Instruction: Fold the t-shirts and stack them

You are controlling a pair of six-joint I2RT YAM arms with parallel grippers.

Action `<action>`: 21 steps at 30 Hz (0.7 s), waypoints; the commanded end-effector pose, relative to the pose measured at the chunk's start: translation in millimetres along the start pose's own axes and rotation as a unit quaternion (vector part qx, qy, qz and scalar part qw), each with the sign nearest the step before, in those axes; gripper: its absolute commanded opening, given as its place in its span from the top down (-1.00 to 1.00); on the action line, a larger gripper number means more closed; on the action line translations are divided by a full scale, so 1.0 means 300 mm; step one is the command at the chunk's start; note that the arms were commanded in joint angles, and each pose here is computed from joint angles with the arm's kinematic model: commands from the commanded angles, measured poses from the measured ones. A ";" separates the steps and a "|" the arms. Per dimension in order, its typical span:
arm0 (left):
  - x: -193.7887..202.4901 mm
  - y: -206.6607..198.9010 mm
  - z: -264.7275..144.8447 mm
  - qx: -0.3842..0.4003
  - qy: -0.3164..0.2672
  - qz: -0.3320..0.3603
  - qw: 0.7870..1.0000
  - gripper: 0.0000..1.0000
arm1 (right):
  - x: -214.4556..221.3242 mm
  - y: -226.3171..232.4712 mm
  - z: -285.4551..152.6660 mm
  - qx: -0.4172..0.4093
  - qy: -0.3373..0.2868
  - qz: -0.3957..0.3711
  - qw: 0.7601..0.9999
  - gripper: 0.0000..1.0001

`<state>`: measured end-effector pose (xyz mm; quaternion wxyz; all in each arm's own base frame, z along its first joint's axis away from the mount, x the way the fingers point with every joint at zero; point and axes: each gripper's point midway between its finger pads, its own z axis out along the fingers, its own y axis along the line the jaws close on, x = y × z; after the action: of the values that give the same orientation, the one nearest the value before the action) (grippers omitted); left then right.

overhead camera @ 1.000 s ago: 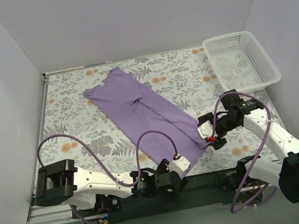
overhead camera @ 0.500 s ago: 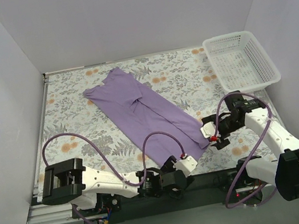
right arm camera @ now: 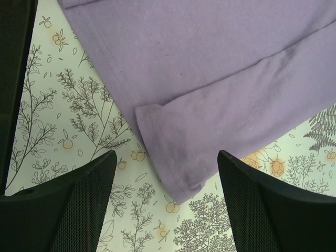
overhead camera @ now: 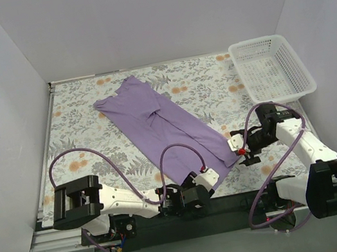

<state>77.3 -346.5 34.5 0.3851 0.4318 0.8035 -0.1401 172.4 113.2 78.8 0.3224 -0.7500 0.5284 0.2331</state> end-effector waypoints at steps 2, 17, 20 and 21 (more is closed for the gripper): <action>0.015 0.007 0.007 -0.001 0.002 -0.013 1.000 -0.02 | -0.026 -0.019 -0.015 0.005 -0.017 0.001 1.000 -0.65; -0.007 -0.067 -0.019 0.068 -0.001 -0.012 0.998 -0.18 | -0.009 -0.009 -0.010 -0.003 -0.018 0.019 1.000 -0.64; 0.003 -0.051 0.000 0.047 0.004 -0.009 0.999 -0.17 | -0.006 -0.004 -0.006 -0.006 -0.019 0.023 1.000 -0.64; 0.010 -0.045 0.004 0.041 0.007 -0.008 0.999 -0.16 | -0.007 -0.003 -0.005 -0.007 -0.020 0.024 1.000 -0.64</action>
<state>60.5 -346.3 24.0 0.3427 0.4509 0.8056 -0.1738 172.7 110.4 73.3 0.3147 -0.7379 0.5431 0.2480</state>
